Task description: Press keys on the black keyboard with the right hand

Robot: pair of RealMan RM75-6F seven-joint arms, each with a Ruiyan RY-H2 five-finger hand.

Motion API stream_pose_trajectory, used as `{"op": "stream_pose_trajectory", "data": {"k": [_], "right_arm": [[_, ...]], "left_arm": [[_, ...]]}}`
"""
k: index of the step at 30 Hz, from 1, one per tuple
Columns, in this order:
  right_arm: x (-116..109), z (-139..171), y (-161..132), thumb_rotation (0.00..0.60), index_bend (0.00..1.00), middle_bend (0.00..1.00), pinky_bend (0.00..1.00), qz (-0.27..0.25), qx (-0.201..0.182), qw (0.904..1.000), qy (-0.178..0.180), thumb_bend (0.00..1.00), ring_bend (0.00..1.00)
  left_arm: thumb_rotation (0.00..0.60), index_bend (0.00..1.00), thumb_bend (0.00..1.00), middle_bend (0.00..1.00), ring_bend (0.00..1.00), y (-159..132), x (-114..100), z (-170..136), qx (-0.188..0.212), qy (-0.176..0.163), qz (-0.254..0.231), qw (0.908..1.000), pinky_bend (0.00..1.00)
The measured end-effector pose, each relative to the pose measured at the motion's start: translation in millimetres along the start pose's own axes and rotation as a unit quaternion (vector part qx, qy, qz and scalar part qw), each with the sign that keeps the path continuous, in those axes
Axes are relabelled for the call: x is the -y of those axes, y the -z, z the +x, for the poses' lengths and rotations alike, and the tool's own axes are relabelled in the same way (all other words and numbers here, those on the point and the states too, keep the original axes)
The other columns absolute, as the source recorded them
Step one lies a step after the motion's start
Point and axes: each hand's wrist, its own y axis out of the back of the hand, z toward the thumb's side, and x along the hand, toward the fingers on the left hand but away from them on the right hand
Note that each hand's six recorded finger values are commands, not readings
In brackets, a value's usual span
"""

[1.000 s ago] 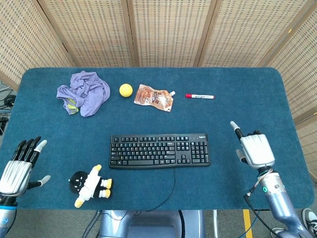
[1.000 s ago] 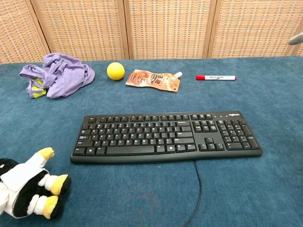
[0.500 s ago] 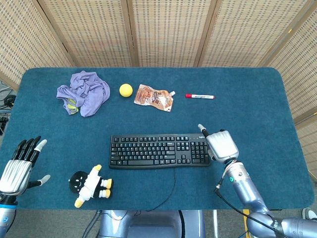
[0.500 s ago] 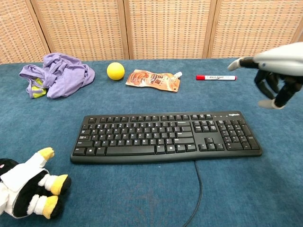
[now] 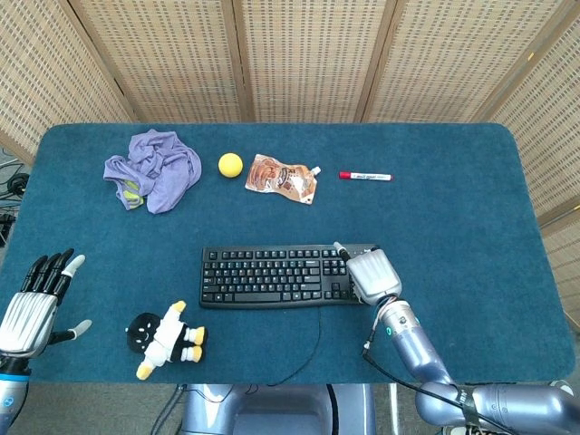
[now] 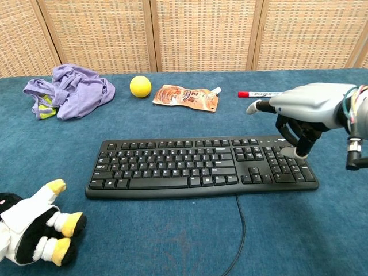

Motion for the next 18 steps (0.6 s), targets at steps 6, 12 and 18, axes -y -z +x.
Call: {"op": "stream_pose_trajectory", "data": {"k": [6, 12, 18], "right_arm": [[4, -6, -10, 0.600, 0.00, 0.66, 0.40, -0.002, -0.003, 1.0000, -0.008, 0.41, 0.59], [7, -14, -20, 0.600, 0.01, 0.67, 0.40, 0.000, -0.006, 0.9998, -0.019, 0.41, 0.60], [9, -19, -25, 0.600, 0.02, 0.67, 0.40, 0.008, -0.005, 0.9996, -0.028, 0.44, 0.60]], "left_arm": [[0.600, 0.00, 0.04, 0.00, 0.00, 0, 1, 0, 0.000, 0.001, 0.000, 1.0000, 0.00], [0.600, 0.00, 0.04, 0.00, 0.00, 0, -1, 0, 0.001, -0.001, -0.002, 1.0000, 0.00], [0.600, 0.00, 0.04, 0.00, 0.00, 1, -2, 0, -0.001, -0.002, -0.003, 1.0000, 0.00]]}}
